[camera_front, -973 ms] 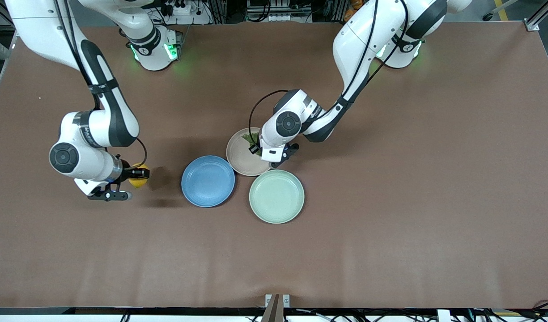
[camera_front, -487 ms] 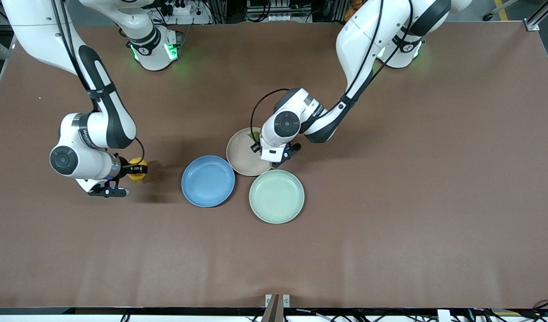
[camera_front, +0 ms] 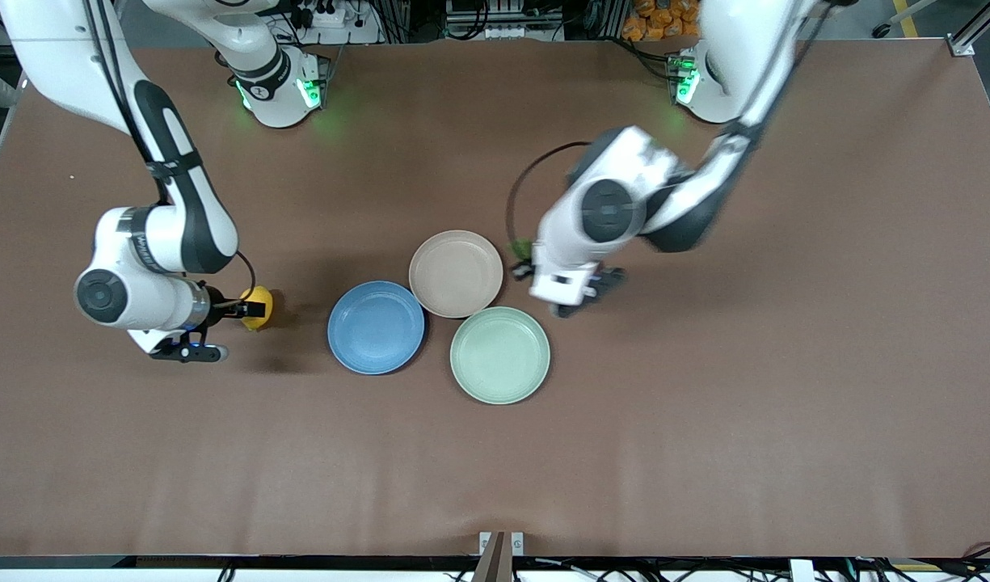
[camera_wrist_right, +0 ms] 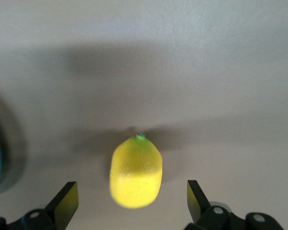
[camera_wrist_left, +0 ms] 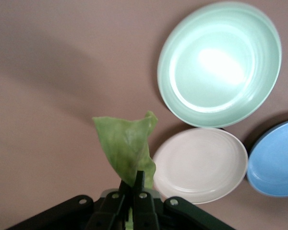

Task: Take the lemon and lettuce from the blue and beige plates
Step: 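Lift the lemon with the right gripper while the left gripper lifts the lettuce, then open the right gripper to drop the lemon while the left gripper carries the lettuce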

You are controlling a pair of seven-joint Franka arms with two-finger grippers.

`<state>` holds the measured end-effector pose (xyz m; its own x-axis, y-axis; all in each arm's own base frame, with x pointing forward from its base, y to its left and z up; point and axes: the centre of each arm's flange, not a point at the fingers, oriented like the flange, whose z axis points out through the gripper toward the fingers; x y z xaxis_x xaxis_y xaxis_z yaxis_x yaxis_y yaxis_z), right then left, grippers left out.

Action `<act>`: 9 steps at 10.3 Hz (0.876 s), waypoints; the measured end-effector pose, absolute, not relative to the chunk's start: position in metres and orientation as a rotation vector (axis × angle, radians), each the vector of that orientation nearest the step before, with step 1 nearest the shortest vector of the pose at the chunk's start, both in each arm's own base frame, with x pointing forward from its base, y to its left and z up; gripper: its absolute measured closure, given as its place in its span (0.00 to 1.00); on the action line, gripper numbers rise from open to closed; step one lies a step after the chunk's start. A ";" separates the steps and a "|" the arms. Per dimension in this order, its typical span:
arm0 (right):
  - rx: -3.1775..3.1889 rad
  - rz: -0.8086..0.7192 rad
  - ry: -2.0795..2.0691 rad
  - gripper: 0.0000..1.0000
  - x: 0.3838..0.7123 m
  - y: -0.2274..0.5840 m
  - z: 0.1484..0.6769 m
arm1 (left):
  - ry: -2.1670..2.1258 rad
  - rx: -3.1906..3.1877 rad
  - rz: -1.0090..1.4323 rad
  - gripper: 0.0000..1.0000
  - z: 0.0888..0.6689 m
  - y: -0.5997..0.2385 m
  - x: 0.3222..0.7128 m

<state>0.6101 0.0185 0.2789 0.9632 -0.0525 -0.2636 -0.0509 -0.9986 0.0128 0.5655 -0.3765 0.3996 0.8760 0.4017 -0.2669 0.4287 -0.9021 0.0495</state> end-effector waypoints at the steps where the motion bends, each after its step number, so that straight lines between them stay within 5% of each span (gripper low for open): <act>1: 3.110 -0.423 -0.070 0.00 0.618 0.023 0.320 | 0.512 2.980 -0.391 0.96 0.408 -0.322 0.586; 8: 3.155 -0.172 -0.041 0.00 0.587 0.027 0.572 | -0.045 3.166 -0.499 0.95 0.319 -0.118 0.643; 9: 3.154 -0.156 -0.047 0.00 0.576 0.023 0.590 | -0.036 3.166 -0.500 0.85 0.315 -0.111 0.645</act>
<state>0.5756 0.0229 0.5904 0.9947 -0.0290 -0.0987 -0.0306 -0.9994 -0.0147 0.6453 -0.1110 0.3152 0.9511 -0.0125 -0.3086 -0.0324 -0.9977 -0.0596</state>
